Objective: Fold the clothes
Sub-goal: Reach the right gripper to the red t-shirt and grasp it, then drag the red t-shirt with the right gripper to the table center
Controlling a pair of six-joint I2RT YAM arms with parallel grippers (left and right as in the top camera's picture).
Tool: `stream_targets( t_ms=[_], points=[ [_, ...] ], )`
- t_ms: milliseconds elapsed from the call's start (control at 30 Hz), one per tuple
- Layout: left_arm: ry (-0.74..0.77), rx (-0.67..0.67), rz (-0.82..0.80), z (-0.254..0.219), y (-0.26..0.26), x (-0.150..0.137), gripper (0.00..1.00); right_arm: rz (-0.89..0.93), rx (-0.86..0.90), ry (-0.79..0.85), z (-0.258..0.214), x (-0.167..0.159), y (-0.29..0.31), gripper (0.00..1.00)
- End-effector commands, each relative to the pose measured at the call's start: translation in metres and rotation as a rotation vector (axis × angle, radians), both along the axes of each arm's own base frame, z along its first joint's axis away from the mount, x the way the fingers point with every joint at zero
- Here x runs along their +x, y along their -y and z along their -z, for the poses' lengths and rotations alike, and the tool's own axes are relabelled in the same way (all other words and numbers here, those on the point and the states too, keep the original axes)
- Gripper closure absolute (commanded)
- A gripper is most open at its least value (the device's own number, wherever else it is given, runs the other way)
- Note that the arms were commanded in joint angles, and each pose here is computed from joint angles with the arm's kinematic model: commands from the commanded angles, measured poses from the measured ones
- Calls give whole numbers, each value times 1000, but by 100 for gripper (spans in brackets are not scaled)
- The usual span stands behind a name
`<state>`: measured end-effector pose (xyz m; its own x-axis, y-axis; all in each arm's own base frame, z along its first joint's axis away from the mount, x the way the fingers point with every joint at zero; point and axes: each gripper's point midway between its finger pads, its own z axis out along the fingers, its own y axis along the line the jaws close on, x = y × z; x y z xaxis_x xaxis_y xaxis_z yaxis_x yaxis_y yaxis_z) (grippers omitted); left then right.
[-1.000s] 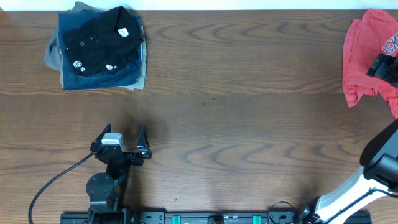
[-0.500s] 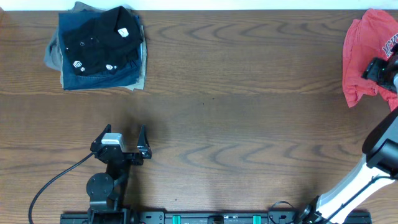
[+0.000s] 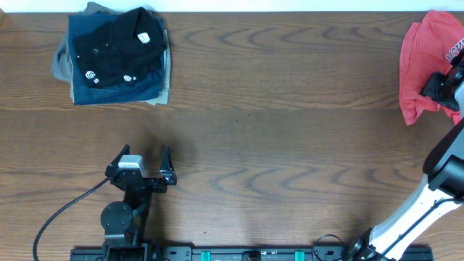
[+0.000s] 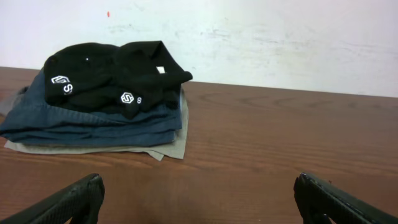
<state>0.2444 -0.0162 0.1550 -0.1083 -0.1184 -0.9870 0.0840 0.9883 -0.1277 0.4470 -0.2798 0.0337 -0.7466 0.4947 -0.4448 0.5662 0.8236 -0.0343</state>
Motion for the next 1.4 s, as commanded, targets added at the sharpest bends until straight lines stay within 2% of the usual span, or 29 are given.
stream_targets(
  t_ms=[0,133,333,533,600,767,900,1100,1367],
  points=[
    [-44,1,16,15,3,-1,2,9,7,-4,8,-1,7,38],
    [-44,2,16,15,3,-1,2,11,18,-21,18,-3,7,40],
    [-44,1,16,15,3,-1,2,12,19,-25,21,-3,8,53],
    [-44,2,16,15,3,-1,2,13,21,-33,22,-5,7,72],
    [-44,1,16,15,3,-1,2,13,24,-38,22,-6,7,82],
    [-44,2,16,15,3,-1,2,13,30,-47,20,-9,5,99],
    [-44,2,16,15,3,-1,2,12,16,-23,0,-8,4,99],
    [-44,2,16,15,3,-1,2,-8,-27,49,-59,-5,-6,99],
    [-44,2,16,15,3,-1,2,-132,-20,189,-137,12,-66,99]
  ],
)
